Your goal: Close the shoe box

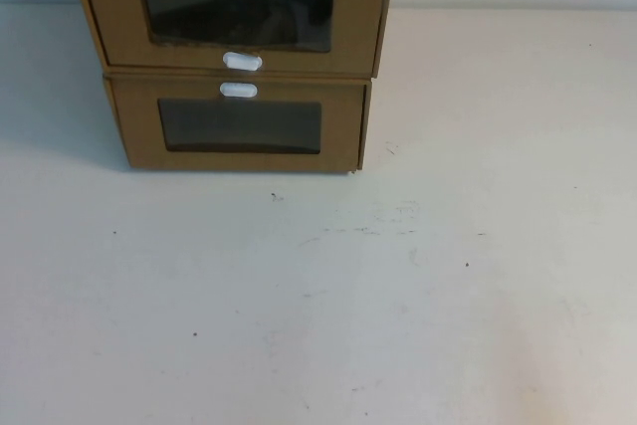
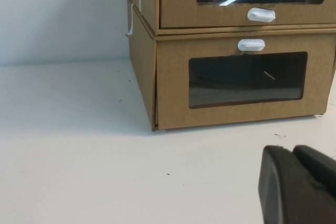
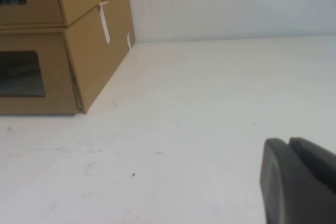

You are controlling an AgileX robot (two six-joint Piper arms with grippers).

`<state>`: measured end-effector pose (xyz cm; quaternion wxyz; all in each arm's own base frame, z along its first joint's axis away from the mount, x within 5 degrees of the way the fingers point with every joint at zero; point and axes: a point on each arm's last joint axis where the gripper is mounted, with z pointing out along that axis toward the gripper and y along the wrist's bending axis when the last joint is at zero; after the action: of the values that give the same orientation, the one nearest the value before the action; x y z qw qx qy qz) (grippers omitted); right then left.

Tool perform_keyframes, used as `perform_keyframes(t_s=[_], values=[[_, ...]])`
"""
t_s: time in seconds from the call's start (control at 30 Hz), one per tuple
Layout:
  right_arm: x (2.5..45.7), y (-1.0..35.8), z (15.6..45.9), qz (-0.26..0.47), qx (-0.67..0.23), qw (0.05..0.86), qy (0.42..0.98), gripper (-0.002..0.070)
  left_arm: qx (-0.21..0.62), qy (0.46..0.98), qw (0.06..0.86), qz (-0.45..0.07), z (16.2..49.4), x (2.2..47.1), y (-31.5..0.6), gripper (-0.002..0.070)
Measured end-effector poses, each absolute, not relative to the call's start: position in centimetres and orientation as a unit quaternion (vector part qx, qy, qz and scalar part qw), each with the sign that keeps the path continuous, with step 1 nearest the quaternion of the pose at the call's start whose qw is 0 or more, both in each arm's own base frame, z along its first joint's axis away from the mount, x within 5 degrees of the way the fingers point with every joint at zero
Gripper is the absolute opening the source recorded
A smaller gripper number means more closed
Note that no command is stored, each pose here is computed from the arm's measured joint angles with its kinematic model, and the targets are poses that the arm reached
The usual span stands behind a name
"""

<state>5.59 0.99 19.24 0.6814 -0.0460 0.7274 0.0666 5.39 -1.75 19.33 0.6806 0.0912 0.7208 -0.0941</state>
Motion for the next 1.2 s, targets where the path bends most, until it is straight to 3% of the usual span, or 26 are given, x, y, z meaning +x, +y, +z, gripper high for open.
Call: perform_keyframes(t_s=[0.27, 0.83, 1.0, 1.2], values=[[5.2, 1.3, 17.4, 0.061, -0.080, 0.601, 0.793, -0.0011, 0.091, 0.721, 0.681, -0.094, 19.3, 5.4, -1.7, -0.0002], [5.2, 1.3, 17.3, 0.062, -0.080, 0.598, 0.795, -0.0011, 0.091, 0.720, 0.681, -0.093, 19.4, 5.4, -1.7, -0.0002], [5.2, 1.3, 17.3, 0.062, -0.080, 0.598, 0.795, -0.0011, 0.147, 0.683, 0.715, 0.002, 20.1, 5.5, -1.3, -0.0002], [5.2, 1.3, 17.3, 0.062, -0.080, 0.598, 0.795, -0.0011, 0.172, 0.684, 0.708, 0.048, 19.9, 5.6, -1.1, -0.0002]])
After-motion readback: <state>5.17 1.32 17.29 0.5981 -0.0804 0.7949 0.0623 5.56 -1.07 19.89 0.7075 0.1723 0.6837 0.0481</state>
